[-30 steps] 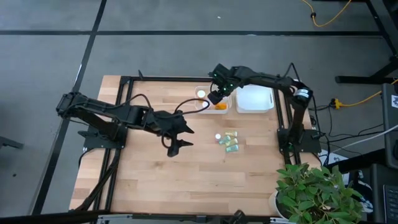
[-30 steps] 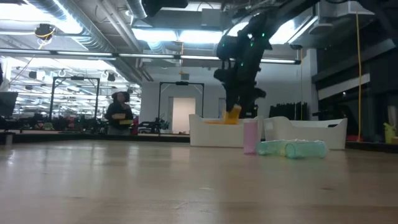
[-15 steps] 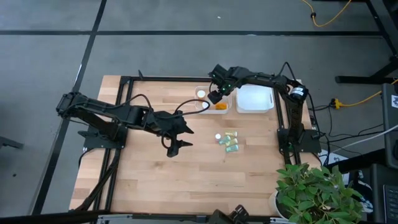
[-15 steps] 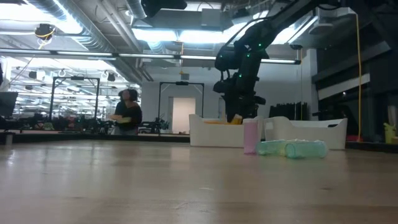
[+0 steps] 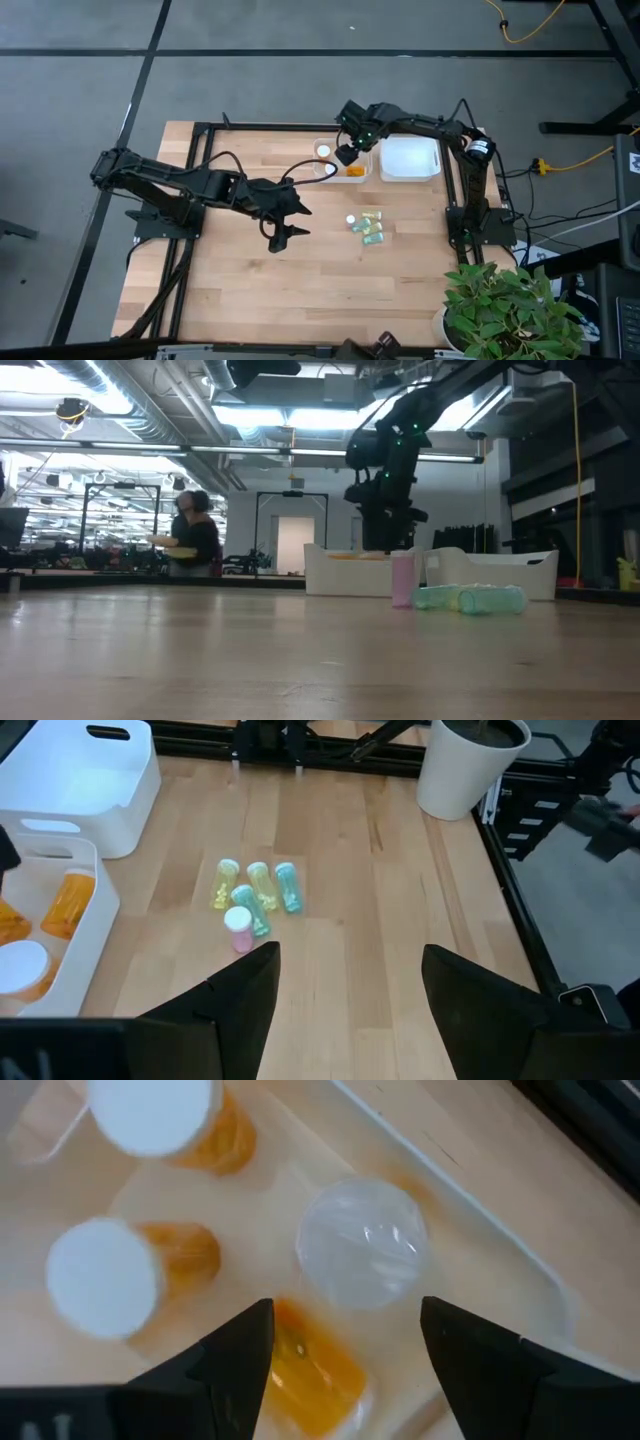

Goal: Pick and place medicine bottles into bin by pill shape (circle, oval)
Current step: Put the orange capsule bottle into the left white bin, then put the pink tablet bottle into the right white bin

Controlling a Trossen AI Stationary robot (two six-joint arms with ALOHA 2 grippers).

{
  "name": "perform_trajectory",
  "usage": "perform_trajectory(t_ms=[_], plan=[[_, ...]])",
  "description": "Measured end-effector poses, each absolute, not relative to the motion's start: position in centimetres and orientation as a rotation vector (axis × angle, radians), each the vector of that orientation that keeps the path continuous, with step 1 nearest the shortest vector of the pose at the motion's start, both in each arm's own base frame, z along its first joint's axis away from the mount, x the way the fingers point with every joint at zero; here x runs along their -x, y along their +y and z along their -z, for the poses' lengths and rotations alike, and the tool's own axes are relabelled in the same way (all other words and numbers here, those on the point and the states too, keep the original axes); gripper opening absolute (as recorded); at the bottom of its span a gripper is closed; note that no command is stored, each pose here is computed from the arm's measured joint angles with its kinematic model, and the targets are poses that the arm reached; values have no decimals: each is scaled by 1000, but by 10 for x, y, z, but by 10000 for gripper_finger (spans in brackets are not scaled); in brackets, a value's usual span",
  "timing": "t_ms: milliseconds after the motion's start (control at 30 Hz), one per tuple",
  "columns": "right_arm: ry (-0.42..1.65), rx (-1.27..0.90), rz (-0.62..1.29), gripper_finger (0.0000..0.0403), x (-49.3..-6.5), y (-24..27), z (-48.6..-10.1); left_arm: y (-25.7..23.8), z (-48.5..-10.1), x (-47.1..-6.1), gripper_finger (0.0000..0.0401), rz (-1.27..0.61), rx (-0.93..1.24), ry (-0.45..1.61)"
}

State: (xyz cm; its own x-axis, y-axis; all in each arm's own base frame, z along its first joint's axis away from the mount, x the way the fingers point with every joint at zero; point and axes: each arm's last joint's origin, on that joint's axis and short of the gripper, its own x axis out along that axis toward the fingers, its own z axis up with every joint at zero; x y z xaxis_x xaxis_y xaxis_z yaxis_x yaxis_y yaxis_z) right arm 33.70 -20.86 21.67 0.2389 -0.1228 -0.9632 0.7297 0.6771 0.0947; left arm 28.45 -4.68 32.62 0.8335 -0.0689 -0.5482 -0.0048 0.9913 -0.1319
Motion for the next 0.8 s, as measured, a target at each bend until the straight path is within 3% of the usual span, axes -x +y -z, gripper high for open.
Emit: perform_trajectory(t_ms=[433, 800], plan=[[1410, -509, 501, 255, -337, -174, -291, -47, -326, -285, 237, 34, 131, 584], [1536, -335, 295, 255, -320, -102, -296, -47, -326, -285, 237, 20, 169, 584]])
